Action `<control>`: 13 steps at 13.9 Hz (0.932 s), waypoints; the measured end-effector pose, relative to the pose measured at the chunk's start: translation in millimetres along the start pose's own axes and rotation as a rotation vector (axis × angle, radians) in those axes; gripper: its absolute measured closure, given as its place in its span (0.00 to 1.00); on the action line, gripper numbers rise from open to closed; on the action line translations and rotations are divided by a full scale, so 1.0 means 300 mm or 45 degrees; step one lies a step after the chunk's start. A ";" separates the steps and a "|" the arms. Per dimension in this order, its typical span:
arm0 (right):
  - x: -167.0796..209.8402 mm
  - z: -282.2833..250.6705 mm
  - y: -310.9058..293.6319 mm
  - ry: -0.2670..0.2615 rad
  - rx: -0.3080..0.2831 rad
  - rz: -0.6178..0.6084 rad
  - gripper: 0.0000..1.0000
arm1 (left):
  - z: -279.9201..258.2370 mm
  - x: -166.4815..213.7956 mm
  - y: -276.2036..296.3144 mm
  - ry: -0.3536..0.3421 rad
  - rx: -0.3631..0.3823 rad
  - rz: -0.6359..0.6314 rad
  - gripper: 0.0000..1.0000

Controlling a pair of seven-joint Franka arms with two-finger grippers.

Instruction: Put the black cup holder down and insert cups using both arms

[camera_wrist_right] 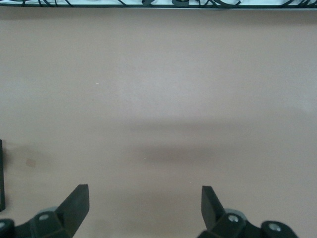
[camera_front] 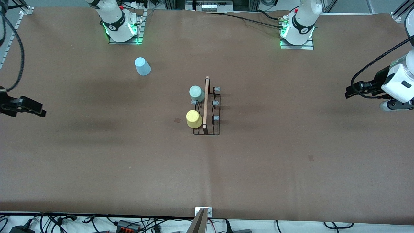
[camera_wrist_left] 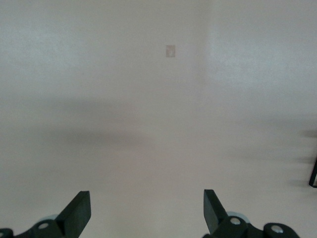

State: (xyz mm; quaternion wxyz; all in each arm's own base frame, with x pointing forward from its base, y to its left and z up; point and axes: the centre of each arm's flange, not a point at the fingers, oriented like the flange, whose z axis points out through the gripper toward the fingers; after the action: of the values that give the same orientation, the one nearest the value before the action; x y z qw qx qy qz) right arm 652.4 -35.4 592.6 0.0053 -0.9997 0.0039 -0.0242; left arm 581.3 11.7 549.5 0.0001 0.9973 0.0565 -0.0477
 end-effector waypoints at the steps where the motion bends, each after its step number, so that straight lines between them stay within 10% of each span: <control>1: -0.010 -0.005 -0.001 -0.002 -0.001 -0.001 0.00 | 0.000 0.000 0.000 0.000 0.000 0.000 0.00; 13: -0.146 0.046 -0.042 -0.028 -0.025 -0.015 0.00 | 0.000 0.000 0.000 0.000 0.000 0.000 0.00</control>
State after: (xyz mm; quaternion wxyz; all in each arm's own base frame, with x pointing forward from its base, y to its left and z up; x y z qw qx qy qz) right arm 609.5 -22.2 576.8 -0.0047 -0.9999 -0.0017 -0.0132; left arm 581.3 11.7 549.5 0.0001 0.9973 0.0565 -0.0477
